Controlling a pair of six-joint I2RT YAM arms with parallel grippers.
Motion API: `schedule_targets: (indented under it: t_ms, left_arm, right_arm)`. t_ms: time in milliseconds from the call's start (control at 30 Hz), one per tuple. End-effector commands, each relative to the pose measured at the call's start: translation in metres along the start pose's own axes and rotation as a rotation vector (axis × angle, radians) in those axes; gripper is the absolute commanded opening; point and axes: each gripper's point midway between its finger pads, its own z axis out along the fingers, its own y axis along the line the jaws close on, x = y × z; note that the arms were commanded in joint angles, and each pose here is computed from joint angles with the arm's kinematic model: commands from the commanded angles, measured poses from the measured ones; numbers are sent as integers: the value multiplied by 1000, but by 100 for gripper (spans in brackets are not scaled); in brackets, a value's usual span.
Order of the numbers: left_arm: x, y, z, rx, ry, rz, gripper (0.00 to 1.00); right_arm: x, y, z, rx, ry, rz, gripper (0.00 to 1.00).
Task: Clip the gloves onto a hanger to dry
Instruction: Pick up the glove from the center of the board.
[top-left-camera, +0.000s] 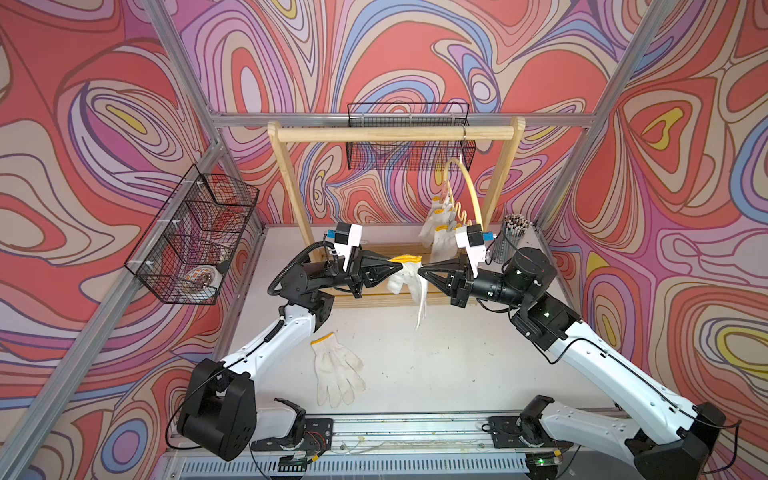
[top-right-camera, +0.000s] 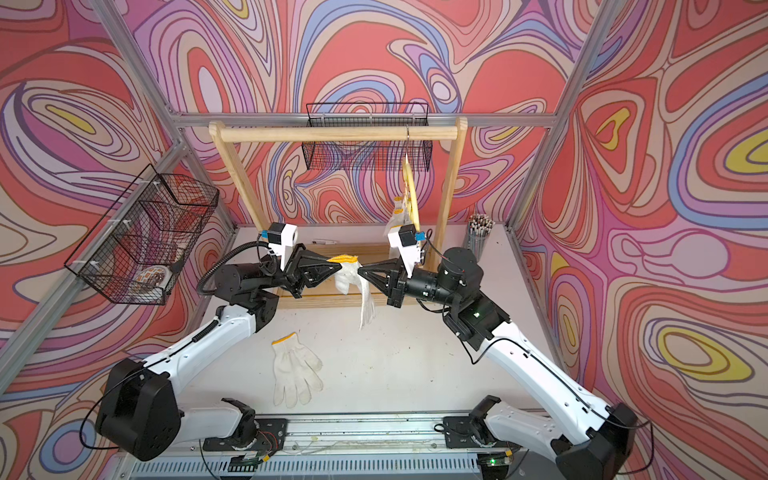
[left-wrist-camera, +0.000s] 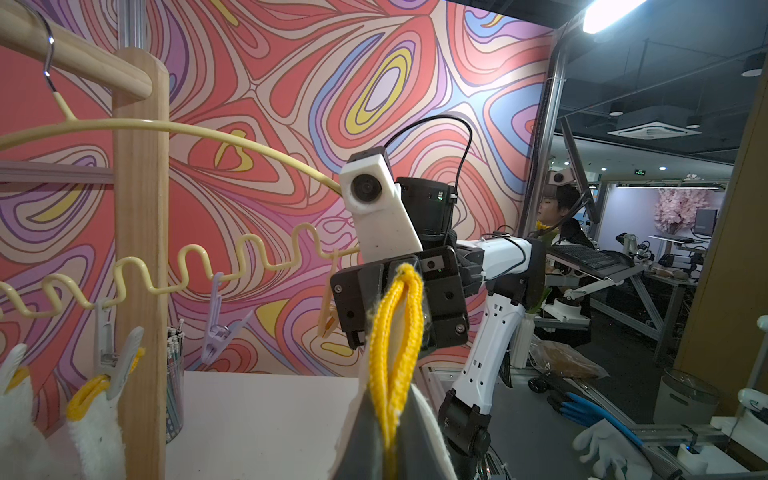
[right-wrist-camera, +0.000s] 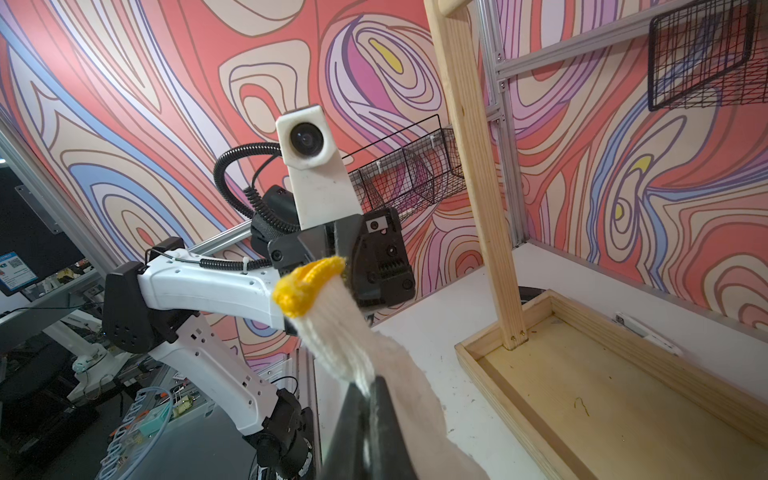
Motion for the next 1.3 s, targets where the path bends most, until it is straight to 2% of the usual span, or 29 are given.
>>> schedule_targets:
  t_ms: [0, 133, 233, 367, 467, 533, 667, 733, 833, 967, 1267]
  left_arm:
    - [-15, -5, 3, 15, -43, 58, 0]
    - [-4, 23, 5, -40, -24, -25, 0]
    - [15, 53, 4, -158, 46, -99, 0]
    - [27, 66, -2, -278, 129, -78, 0]
    - [34, 75, -9, -374, 208, -76, 0]
    - [38, 83, -15, -448, 261, -77, 0]
    - [44, 95, -22, -541, 348, -75, 0]
    - [47, 100, -23, -569, 377, -67, 0]
    - [51, 103, -22, -574, 386, -66, 0]
    - [52, 106, -19, -576, 386, -68, 0]
    - [61, 119, -15, -620, 420, -73, 0]
  right_arm:
    - [15, -18, -3, 91, 65, 32, 20]
    - [23, -35, -16, 240, 139, 10, 39]
    - [29, -44, -30, 332, 171, -8, 48]
    - [41, -52, -46, 422, 215, -24, 54]
    - [60, -63, -55, 484, 293, -14, 57]
    - [72, -67, -58, 501, 323, 13, 63]
    - [92, -74, -65, 539, 333, 42, 65]
    - [109, -82, -71, 578, 385, 54, 65]
    - [129, -87, -75, 595, 461, 76, 64]
    - [145, -90, -78, 600, 481, 87, 64]
    - [202, -81, -71, 494, 678, 198, 62]
